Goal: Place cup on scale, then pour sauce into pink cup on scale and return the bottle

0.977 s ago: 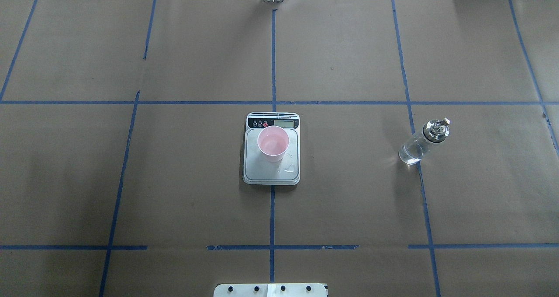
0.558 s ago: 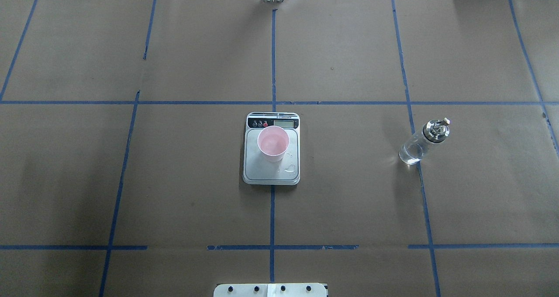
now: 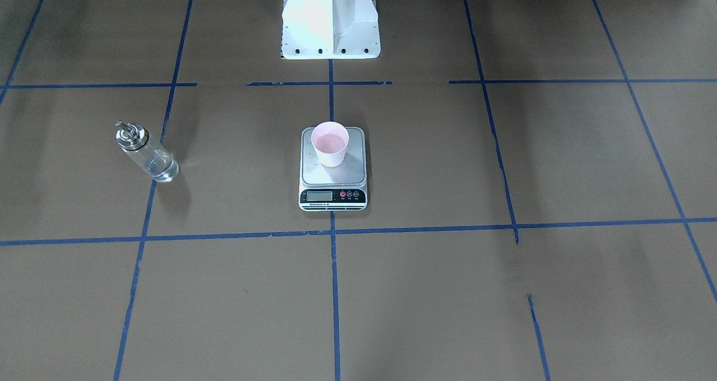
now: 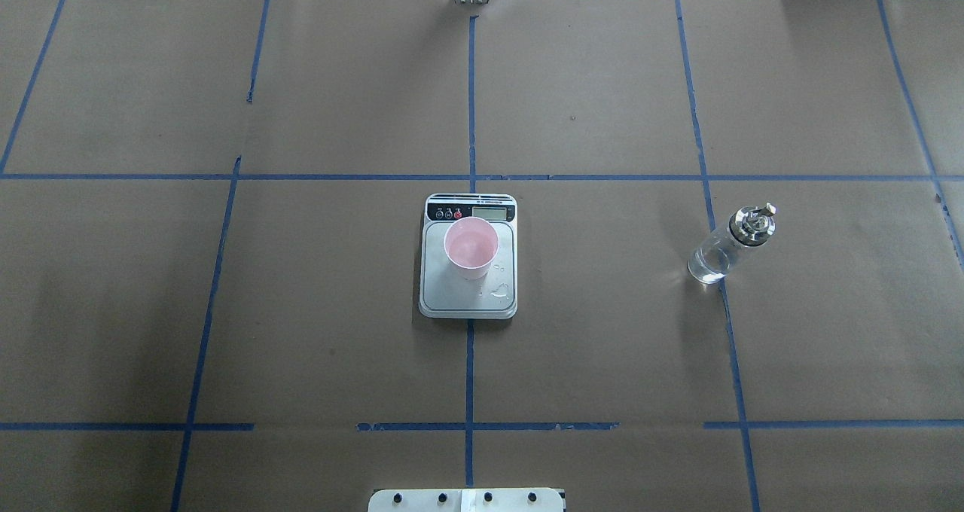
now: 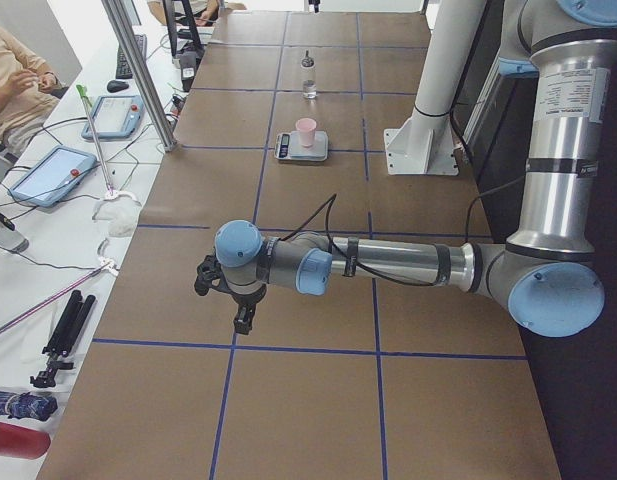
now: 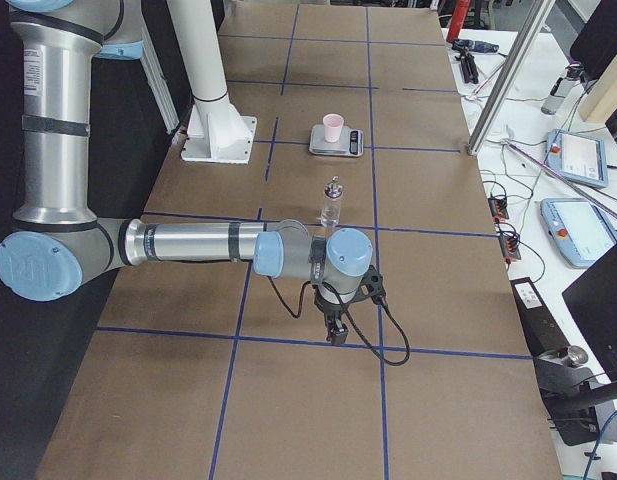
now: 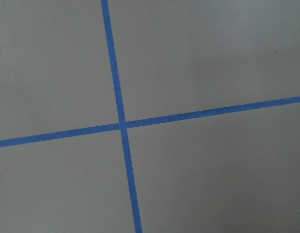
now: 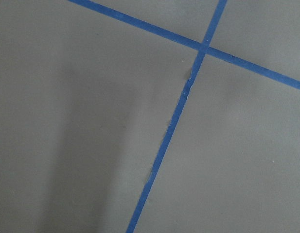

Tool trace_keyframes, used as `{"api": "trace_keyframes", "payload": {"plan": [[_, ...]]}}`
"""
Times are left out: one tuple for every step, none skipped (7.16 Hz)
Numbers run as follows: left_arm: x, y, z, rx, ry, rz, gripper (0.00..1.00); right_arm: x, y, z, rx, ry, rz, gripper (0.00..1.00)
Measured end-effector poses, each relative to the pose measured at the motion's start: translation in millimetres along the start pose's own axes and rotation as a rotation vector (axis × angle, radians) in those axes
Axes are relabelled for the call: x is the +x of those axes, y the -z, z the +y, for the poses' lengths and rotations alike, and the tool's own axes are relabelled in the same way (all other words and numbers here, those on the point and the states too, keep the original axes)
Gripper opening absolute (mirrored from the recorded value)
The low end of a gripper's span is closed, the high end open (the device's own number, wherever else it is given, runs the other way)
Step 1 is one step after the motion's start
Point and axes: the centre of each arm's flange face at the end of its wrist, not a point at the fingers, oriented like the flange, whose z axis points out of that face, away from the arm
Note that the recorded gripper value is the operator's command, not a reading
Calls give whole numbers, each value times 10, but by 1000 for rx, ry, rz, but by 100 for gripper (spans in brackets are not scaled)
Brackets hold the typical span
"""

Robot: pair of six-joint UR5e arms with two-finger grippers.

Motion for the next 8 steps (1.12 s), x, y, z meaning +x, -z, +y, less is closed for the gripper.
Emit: {"api": "trace_keyframes", "payload": {"plan": [[12, 17, -9, 4, -5, -5, 100, -1, 1, 0, 0, 0, -1, 100], [11, 24, -10, 5, -7, -9, 100, -5, 3, -2, 2, 1, -3, 100], [7, 27, -8, 6, -7, -12, 100, -11, 7, -8, 4, 2, -6, 100], [-3, 21, 4, 5, -5, -14, 100, -15, 12, -19, 6, 4, -7, 100], [-18, 10, 18, 2, -2, -15, 100, -12, 12, -25, 6, 4, -8, 100], [-30, 0, 24, 0, 1, -15, 100, -11, 10, -25, 6, 4, -9, 100], [-39, -9, 33, -2, 5, -15, 100, -12, 13, -29, 6, 4, -9, 100], [-37, -7, 37, -2, 8, -14, 100, -19, 19, -34, 8, 6, -9, 100]]}}
